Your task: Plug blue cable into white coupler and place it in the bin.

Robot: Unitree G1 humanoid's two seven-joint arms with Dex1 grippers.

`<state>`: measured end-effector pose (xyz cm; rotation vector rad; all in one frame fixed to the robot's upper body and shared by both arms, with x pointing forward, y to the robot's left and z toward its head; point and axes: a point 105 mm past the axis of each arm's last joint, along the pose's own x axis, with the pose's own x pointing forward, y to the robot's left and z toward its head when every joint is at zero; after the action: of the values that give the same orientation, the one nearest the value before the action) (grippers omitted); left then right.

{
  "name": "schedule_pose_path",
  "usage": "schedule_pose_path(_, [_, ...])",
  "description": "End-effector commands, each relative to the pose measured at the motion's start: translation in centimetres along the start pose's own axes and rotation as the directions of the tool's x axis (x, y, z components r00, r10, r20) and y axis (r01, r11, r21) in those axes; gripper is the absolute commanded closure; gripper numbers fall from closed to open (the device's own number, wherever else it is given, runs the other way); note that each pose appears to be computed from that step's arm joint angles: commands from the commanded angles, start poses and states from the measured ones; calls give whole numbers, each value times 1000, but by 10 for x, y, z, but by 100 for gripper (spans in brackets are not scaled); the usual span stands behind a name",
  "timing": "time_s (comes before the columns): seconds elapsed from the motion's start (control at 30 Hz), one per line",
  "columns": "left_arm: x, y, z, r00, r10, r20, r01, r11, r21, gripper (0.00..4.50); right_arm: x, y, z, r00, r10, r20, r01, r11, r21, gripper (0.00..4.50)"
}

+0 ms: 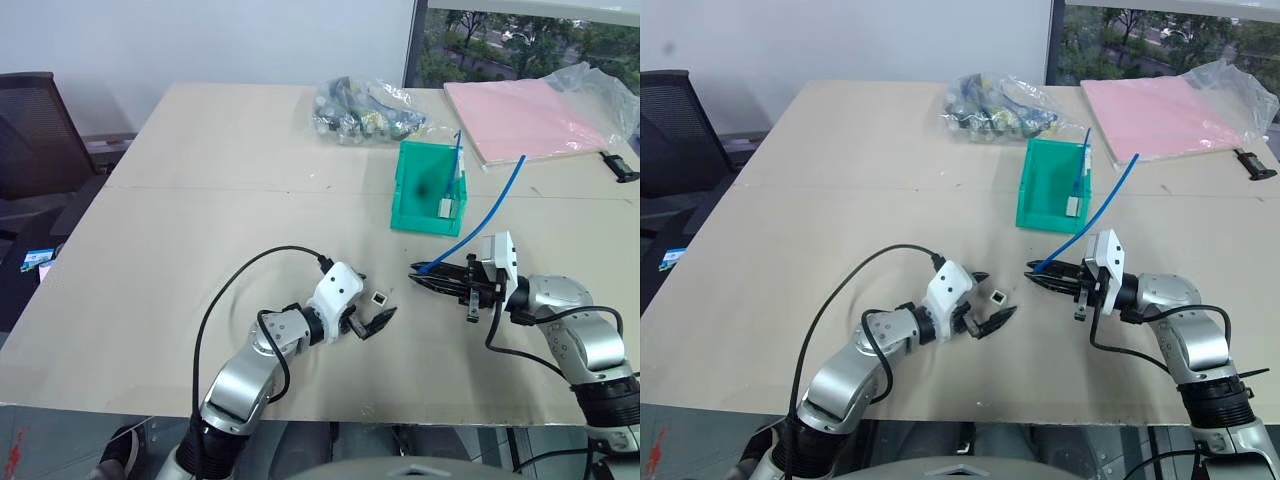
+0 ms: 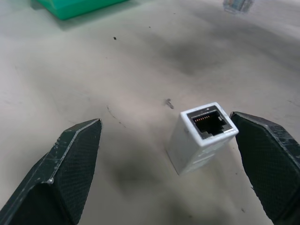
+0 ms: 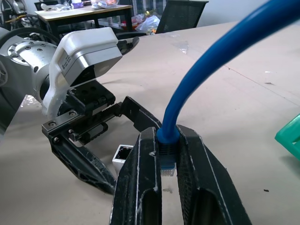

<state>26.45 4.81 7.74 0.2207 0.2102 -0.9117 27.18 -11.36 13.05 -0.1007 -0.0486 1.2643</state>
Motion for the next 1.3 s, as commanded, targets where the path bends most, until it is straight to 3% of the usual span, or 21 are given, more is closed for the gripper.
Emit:
schedule_pose_path(0.03, [-1,-5,12,999,-6,38,5,1000,21,65,-5,-2,14,999,-17,28,18,999,-41,450])
schedule_pose_path(0.17, [-2,-4,11,999,10,37,-10,1000,11,247,-4,-3,14,1000,-18,26,19,999,-42,450])
schedule_pose_path(0.2, [-2,-3,10,999,15,36,-15,1000,5,324,-4,-3,14,999,-18,26,19,999,-43,450])
schedule_pose_path(0.23, [-4,-4,10,999,-16,48,17,1000,-15,334,-3,-4,14,999,-21,28,23,999,-45,450])
schedule_pose_path(0.47, [-9,-1,14,902,-402,160,397,916,63,339,17,-1,14,999,30,18,-29,999,-23,450])
schedule_pose_path(0.73, [18,28,3,751,-660,22,633,729,259,339,36,7,9,991,129,-22,-130,990,-46,450])
schedule_pose_path(0.93, [35,36,-2,678,-727,-104,716,623,314,339,47,5,2,992,116,-51,-119,991,-65,450])
schedule_pose_path(1.3, [42,39,-3,653,-738,-170,741,577,345,339,40,2,-19,982,101,-158,-113,991,-66,450])
